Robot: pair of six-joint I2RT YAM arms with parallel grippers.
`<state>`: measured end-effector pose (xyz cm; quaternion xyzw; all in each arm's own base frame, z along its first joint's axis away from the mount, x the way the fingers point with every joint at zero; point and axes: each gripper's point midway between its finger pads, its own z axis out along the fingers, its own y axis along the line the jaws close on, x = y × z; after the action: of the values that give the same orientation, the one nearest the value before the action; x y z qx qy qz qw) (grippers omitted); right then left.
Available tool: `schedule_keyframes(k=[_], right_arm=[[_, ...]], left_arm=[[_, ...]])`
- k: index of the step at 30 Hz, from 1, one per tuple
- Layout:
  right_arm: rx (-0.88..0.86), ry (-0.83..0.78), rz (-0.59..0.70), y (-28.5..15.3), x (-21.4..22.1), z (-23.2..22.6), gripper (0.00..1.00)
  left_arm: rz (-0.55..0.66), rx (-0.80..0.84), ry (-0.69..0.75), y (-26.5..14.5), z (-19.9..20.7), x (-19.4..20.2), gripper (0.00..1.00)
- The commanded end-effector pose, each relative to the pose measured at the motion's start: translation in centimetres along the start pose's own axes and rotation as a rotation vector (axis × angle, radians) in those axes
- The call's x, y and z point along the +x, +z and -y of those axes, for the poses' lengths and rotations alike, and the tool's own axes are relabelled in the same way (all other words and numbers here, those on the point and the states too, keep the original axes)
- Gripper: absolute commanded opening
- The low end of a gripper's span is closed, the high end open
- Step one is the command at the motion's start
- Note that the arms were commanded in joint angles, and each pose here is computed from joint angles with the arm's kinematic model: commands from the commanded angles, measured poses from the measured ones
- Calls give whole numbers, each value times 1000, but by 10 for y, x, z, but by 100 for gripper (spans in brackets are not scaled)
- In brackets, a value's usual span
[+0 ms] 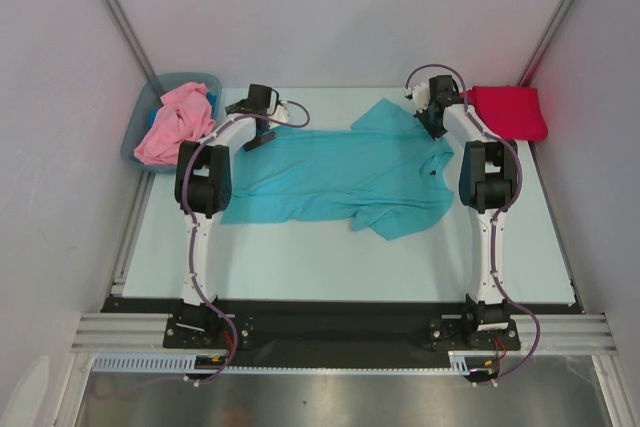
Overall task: Fold and stack the t-shirts
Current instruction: Flatten the tshirt out
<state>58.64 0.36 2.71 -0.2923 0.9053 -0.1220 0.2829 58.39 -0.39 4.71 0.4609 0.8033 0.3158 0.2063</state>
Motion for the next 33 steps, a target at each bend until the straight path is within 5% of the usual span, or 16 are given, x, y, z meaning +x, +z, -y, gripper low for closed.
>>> schedule_keyframes(k=[1, 6, 7, 9, 11, 13, 15, 16, 25, 33], right_arm=[[17, 4, -98, 14, 36, 10, 0], [-16, -4, -43, -4, 10, 1, 23], [-12, -5, -25, -11, 2, 3, 36], [-27, -8, 6, -22, -12, -2, 46], [-32, -8, 50, -35, -27, -2, 47], [-22, -15, 129, -50, -58, -7, 39], [-1, -7, 161, -51, -72, -9, 5], [27, -2, 186, -53, -82, -6, 0], [105, 38, 334, -79, -145, 10, 0], [141, -10, 322, -57, -149, 2, 0]], left_arm=[[-97, 88, 33, 13, 25, 31, 96], [-92, 64, 18, 4, 14, 30, 100], [-89, 53, 10, 2, 9, 29, 100], [-75, 31, -17, -7, -2, 26, 100], [-58, 8, -40, -15, -13, 22, 100], [-24, -20, -73, -32, -27, 15, 100], [-6, -28, -84, -39, -31, 11, 100], [-1, -33, -96, -42, -33, 10, 100], [29, -25, -121, -58, -29, 5, 100], [19, -23, -127, -60, -27, 9, 100]])
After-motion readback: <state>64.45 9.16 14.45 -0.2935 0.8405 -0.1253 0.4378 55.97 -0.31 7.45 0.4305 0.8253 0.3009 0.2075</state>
